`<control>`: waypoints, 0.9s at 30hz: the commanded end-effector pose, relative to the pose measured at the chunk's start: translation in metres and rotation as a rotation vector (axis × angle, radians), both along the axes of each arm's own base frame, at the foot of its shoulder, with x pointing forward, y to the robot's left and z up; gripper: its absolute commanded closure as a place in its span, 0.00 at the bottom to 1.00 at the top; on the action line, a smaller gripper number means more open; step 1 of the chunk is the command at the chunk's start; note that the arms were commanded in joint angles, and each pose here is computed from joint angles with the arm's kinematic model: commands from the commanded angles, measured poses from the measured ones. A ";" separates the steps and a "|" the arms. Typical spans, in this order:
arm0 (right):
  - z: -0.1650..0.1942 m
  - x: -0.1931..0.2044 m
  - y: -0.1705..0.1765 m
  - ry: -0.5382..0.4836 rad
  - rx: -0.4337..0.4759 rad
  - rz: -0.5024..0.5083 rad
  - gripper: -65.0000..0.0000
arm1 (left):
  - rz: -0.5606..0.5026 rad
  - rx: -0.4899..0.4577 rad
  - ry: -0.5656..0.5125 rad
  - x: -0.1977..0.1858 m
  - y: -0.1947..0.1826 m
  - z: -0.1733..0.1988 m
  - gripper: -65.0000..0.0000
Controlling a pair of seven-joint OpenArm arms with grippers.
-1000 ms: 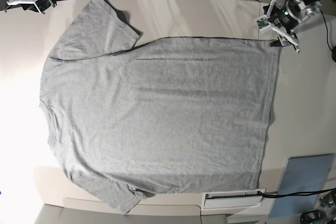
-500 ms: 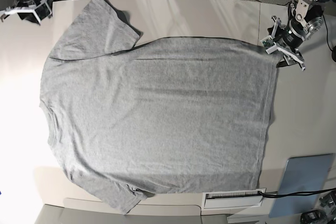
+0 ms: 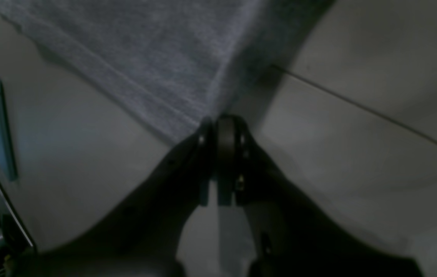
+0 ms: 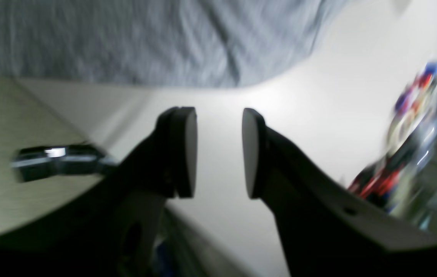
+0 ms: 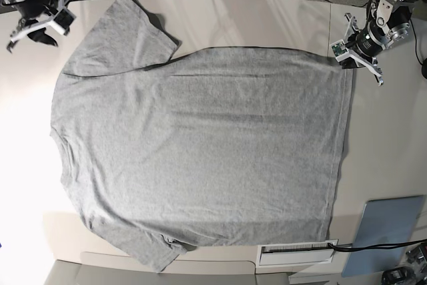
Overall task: Fold the T-shirt properly
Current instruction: 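Move the right gripper to the other hem corner and pinch it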
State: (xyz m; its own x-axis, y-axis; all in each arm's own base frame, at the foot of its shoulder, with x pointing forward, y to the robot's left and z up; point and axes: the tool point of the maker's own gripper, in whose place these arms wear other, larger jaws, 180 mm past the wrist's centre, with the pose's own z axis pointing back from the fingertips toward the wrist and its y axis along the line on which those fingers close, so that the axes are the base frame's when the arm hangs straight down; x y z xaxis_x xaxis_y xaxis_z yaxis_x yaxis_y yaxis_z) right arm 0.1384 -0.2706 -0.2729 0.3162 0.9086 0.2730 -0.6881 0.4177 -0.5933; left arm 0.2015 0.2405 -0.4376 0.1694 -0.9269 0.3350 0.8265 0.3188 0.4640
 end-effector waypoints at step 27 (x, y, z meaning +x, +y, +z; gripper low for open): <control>-0.125 0.005 0.008 0.280 -0.249 0.441 0.69 | 0.033 0.003 0.073 -0.019 -0.010 -0.018 1.00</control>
